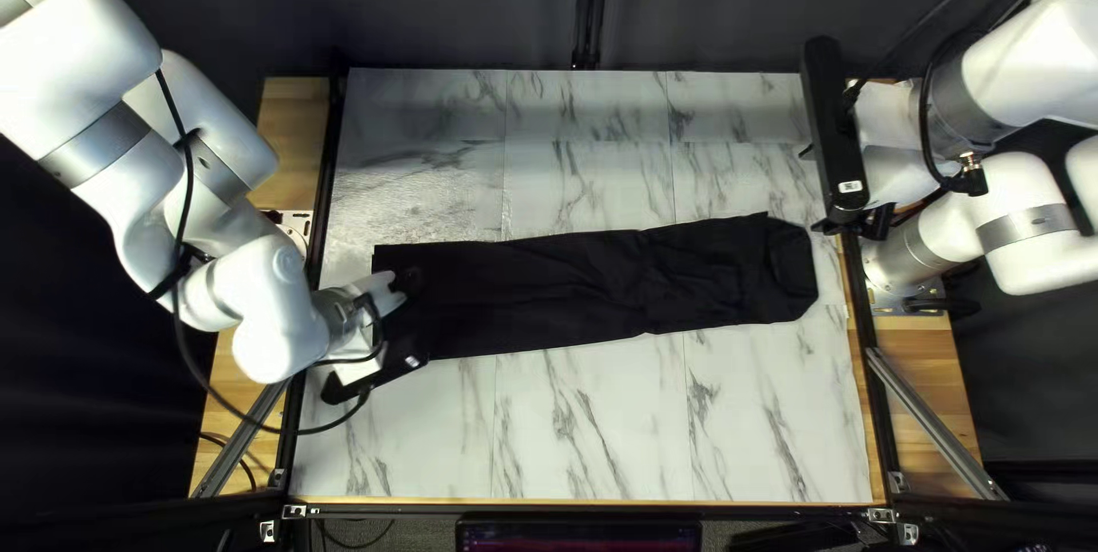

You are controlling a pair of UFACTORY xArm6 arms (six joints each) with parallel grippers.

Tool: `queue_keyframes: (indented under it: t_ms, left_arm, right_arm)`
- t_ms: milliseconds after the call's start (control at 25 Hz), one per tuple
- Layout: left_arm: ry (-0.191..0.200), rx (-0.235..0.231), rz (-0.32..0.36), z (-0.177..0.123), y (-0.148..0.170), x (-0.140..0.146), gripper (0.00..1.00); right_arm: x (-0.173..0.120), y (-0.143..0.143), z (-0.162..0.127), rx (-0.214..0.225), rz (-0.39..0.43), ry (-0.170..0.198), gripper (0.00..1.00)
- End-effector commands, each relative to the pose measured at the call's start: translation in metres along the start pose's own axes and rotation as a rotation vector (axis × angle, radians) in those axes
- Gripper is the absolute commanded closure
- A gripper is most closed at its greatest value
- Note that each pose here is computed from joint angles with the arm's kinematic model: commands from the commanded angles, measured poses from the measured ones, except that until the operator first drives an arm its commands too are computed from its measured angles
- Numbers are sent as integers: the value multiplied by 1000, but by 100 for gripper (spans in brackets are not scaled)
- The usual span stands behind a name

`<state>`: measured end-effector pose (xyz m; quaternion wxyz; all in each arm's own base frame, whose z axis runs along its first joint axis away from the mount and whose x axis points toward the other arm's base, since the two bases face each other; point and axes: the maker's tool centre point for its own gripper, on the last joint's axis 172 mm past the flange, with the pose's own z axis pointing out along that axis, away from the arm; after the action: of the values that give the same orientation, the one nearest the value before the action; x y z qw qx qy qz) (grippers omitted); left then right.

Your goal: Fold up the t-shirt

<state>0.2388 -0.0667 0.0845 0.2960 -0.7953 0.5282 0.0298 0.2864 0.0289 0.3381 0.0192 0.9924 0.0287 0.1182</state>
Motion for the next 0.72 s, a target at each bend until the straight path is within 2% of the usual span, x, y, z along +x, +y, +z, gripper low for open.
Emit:
queue_keyframes:
  t_ms: [40,160,280,320,520,720]
  left_arm:
    - [-1,1,2,0,0,0,0]
    - [33,21,19,17,-7,15,0]
    - [89,34,55,20,-11,12,0]
    - [119,35,71,20,-15,9,0]
    - [196,-12,131,16,-31,7,0]
    - [229,-80,209,5,-43,11,0]
  right_arm:
    - [0,0,0,0,0,0,0]
    - [0,0,0,0,0,0,0]
    - [0,0,0,0,0,0,0]
    - [0,0,0,0,0,0,0]
    - [0,0,0,0,0,0,0]
    - [0,0,0,0,0,0,0]
